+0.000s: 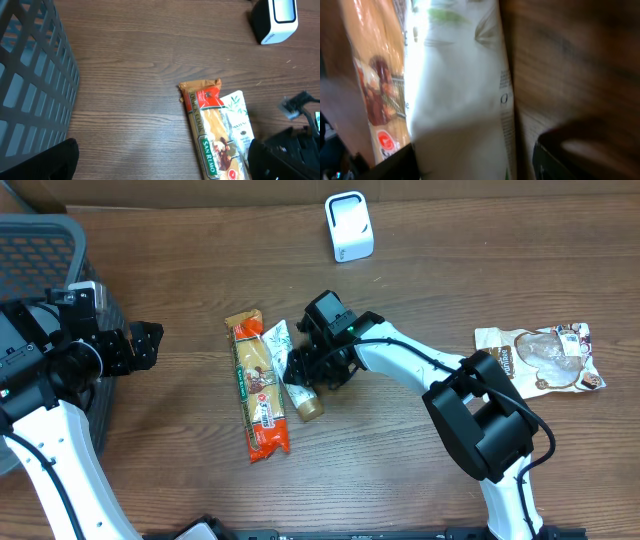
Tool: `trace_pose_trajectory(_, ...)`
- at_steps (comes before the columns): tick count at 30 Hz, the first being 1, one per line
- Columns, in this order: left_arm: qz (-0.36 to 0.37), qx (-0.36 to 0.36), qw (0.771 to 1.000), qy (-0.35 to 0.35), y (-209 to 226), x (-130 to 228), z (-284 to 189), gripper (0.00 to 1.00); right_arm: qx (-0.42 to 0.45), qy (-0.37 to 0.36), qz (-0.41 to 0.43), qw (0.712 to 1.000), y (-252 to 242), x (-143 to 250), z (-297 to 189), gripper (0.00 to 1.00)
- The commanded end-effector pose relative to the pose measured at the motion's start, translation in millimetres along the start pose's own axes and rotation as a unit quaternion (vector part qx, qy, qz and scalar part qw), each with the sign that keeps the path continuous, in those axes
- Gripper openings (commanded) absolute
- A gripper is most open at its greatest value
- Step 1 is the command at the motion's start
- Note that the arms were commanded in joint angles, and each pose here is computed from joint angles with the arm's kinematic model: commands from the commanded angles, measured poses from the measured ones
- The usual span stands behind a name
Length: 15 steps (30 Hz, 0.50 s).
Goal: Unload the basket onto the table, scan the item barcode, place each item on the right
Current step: 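Reach the right gripper to the white tube and grasp it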
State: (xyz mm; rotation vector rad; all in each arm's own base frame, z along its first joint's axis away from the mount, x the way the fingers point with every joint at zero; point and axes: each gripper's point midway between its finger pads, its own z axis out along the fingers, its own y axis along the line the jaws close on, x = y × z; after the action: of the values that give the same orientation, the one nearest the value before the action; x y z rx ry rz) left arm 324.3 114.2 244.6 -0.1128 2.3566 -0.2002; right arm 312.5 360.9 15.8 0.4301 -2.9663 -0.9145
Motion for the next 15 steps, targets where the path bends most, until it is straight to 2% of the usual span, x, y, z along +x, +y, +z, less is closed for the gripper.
trace_pose_trajectory(1, 0.006, 0.007, 1.000, -0.003, -2, -1, 0, 1.00, 0.025, 0.050, -0.034, 0.998, -14, 30, 14, 0.70)
trace_pose_trajectory(4, 0.006, 0.007, 1.000, -0.003, -2, -1, 0, 1.00, 0.029, 0.067, -0.058, 0.996, -13, 43, 20, 0.66)
trace_pose_trajectory(6, 0.006, 0.007, 1.000, -0.003, -2, -1, 0, 1.00, 0.032, 0.067, -0.062, 0.995, -13, 46, 23, 0.18)
trace_pose_trajectory(7, 0.006, 0.007, 1.000, -0.003, -2, -1, 0, 1.00, 0.031, 0.065, -0.062, 0.995, -12, 45, 23, 0.08)
trace_pose_trajectory(8, 0.006, 0.007, 1.000, -0.003, -2, -1, 0, 1.00, 0.030, 0.063, -0.062, 0.996, -12, 44, 23, 0.05)
trace_pose_trajectory(15, 0.006, 0.007, 1.000, -0.003, -2, -1, 0, 1.00, 0.027, 0.052, -0.046, 0.997, -20, 30, 12, 0.04)
